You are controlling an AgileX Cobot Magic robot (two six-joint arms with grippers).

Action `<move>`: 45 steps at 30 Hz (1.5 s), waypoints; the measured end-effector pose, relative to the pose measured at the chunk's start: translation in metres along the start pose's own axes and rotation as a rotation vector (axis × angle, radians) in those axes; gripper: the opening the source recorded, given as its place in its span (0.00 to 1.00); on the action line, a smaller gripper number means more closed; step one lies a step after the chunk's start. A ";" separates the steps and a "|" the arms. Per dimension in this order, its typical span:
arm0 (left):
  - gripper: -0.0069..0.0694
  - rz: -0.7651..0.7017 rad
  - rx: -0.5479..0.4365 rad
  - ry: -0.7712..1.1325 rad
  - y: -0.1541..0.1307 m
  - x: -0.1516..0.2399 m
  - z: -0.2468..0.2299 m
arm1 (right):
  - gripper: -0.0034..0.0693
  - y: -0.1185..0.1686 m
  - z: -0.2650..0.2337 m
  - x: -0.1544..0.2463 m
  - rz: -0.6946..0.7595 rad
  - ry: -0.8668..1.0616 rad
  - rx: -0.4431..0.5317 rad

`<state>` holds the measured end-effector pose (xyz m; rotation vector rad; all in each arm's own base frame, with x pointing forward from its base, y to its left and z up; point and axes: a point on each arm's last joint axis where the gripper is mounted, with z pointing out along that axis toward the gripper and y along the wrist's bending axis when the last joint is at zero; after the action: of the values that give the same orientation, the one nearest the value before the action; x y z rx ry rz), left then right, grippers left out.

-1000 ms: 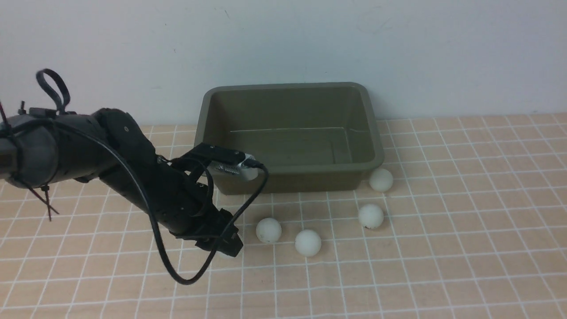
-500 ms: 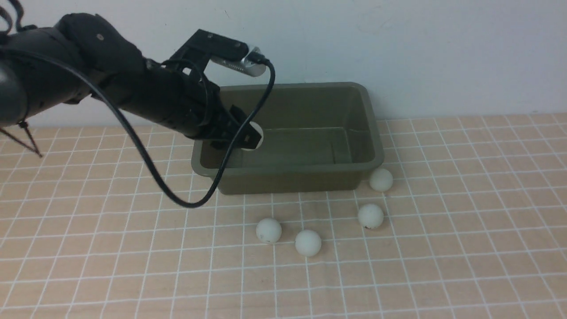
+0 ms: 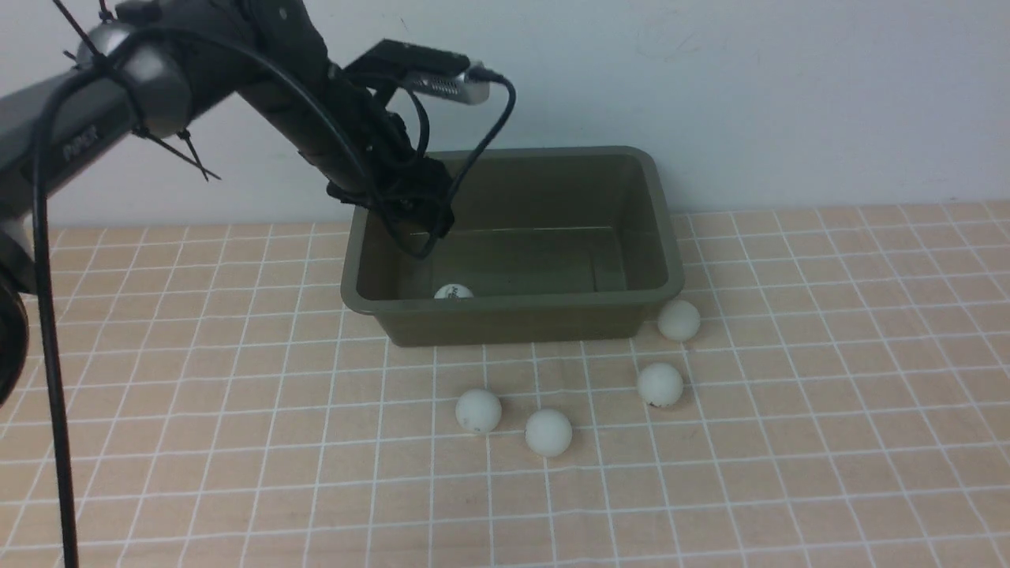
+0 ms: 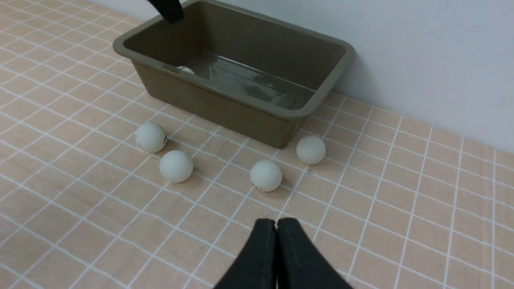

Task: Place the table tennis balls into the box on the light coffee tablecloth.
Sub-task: 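Drop the ball into the bin, then reach for and grasp a ping pong ball on the table beside the basket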

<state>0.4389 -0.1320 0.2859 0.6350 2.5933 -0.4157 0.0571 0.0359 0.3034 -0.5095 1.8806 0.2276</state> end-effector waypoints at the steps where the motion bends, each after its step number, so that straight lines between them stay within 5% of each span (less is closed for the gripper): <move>1: 0.55 -0.030 -0.002 0.013 -0.003 -0.002 -0.011 | 0.03 0.000 0.000 0.000 -0.001 0.004 -0.002; 9: 0.27 -0.094 -0.004 -0.050 -0.018 -0.011 -0.064 | 0.03 0.001 0.000 0.002 -0.001 0.018 -0.015; 14: 0.09 -0.174 0.053 0.028 -0.036 0.020 -0.069 | 0.03 0.004 0.000 0.004 -0.001 0.047 -0.041; 27: 0.06 0.036 0.105 0.334 -0.126 0.145 -0.043 | 0.03 0.007 -0.001 0.008 -0.003 0.090 -0.075; 33: 0.17 0.190 -0.027 0.157 -0.128 0.131 -0.019 | 0.03 0.007 -0.001 0.008 -0.003 0.090 -0.075; 36: 0.32 0.220 -0.044 0.100 -0.126 0.124 -0.004 | 0.03 0.007 -0.001 0.008 -0.003 0.090 -0.075; 41: 0.57 0.186 -0.051 0.117 -0.123 0.119 0.021 | 0.03 0.007 -0.001 0.008 -0.003 0.090 -0.075; 45: 0.64 0.102 -0.076 0.123 -0.120 0.111 0.042 | 0.03 0.007 -0.001 0.008 -0.003 0.090 -0.075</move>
<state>0.3050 -0.2094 0.2183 0.7849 2.6635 -0.2511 0.0511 0.0398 0.2954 -0.5824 1.9647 0.2780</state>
